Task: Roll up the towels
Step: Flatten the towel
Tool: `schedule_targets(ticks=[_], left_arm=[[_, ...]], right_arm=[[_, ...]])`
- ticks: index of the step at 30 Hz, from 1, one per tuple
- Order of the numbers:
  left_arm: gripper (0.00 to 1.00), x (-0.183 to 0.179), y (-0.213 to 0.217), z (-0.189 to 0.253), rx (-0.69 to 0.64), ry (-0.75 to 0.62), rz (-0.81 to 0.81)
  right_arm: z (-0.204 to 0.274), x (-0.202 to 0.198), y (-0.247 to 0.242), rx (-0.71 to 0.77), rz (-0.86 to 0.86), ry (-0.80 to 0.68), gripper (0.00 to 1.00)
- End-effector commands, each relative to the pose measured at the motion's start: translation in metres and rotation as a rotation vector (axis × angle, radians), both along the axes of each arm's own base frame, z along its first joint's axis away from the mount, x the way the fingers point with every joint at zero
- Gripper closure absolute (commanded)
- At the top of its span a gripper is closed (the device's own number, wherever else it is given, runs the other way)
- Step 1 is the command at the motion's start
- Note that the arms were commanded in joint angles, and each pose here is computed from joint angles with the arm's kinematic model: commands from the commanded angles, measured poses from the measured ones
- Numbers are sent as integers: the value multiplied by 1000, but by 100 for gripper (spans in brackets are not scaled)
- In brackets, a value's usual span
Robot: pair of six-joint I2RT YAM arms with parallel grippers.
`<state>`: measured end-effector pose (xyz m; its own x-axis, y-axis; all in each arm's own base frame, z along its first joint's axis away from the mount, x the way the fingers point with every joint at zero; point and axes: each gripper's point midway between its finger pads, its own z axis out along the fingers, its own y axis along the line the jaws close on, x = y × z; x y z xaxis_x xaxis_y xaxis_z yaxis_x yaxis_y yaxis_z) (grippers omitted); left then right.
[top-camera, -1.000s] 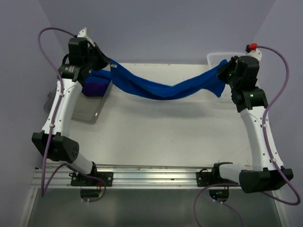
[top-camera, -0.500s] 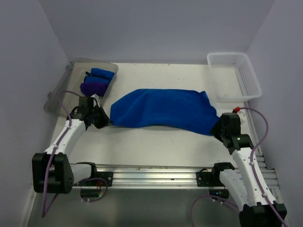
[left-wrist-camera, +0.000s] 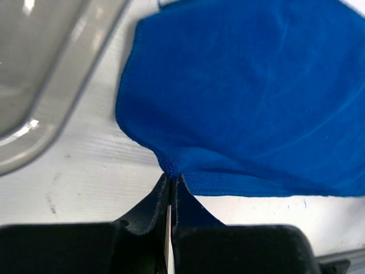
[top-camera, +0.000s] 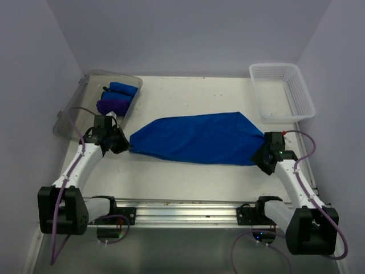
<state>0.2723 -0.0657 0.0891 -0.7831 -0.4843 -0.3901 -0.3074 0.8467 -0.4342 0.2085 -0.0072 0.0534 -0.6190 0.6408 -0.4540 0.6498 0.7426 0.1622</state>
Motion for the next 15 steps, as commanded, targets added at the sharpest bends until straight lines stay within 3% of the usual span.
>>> schedule_targets(ticks=[1,9,15], left_arm=[[100,18,27,34,97,-92,69],[100,34,45,54,86,-146,172],[100,35,49,51,88,-138,180]], right_arm=[[11,31,-12,3,-28,-69,43],[-21,28,-18,65,-65,-19,44],[-37,39,-18,95,-61,-3,51]])
